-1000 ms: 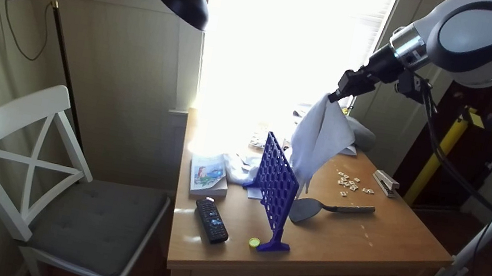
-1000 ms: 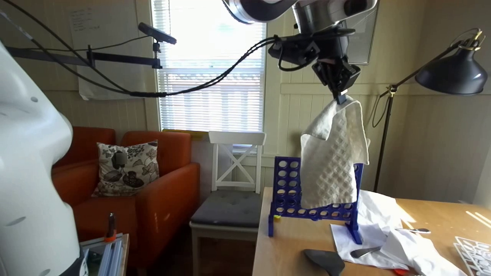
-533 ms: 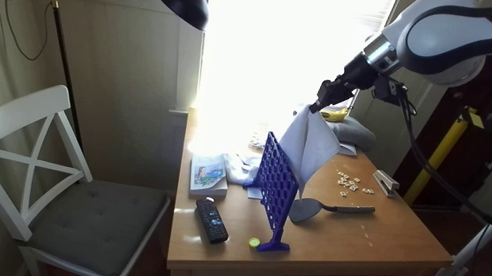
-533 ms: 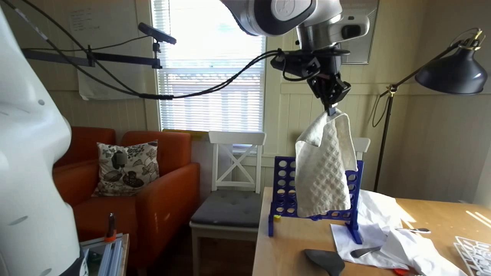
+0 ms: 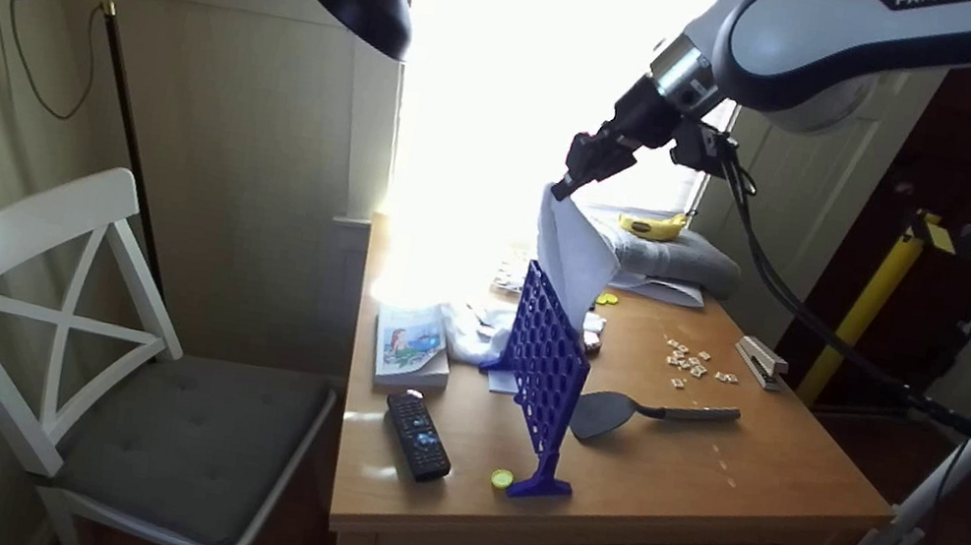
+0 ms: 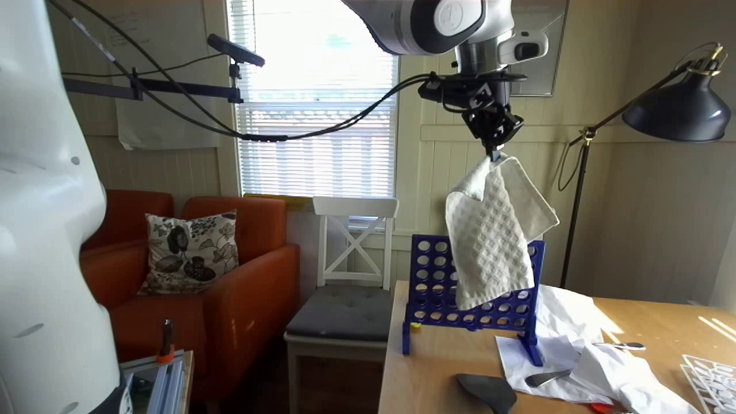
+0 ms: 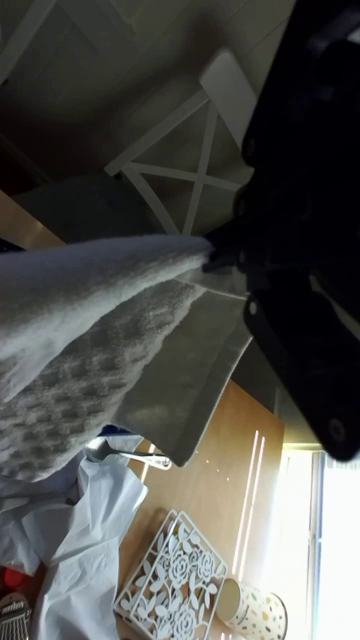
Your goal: Put the white towel over the connect four game
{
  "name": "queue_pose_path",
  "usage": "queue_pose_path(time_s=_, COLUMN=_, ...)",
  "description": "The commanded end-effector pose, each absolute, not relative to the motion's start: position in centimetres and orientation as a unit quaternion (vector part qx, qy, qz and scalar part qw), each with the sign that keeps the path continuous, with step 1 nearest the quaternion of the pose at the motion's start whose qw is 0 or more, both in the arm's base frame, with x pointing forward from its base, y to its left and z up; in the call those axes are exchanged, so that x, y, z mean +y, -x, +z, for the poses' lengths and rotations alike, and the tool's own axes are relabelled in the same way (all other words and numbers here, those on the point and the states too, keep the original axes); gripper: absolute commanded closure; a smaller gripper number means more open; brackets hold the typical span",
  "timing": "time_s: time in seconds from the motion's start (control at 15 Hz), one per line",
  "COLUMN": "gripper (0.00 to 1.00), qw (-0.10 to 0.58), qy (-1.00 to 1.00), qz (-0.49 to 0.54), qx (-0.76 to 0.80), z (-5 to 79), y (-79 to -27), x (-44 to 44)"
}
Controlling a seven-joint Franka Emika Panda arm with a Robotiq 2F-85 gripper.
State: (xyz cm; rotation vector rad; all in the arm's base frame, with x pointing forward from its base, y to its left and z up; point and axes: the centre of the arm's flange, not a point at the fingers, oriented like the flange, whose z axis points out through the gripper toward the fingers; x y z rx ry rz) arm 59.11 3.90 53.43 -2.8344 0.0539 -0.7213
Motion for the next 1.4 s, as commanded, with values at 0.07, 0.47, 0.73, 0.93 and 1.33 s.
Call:
queue_pose_path(time_s=0.07, gripper=0.99, qw=0.126, qy=0.976, qz=-0.177, qx=-0.020, z=52.0, y=-63.0, x=8.3)
queue_pose_path(time_s=0.47, gripper=0.99, qw=0.140, qy=0.985, qz=-0.092, qx=-0.028, z=48.0, y=-62.8, x=9.7)
queue_pose_path(time_s=0.73, gripper=0.99, qw=0.137, qy=0.984, qz=-0.115, qx=-0.012, z=46.0, y=-63.4, x=9.7)
queue_pose_path(time_s=0.93, gripper=0.99, qw=0.132, qy=0.980, qz=-0.151, qx=0.005, z=44.9, y=-64.2, x=10.3)
queue_pose_path(time_s=1.33, gripper=0.99, qw=0.115, qy=0.985, qz=-0.121, qx=0.028, z=41.8, y=-65.4, x=11.1)
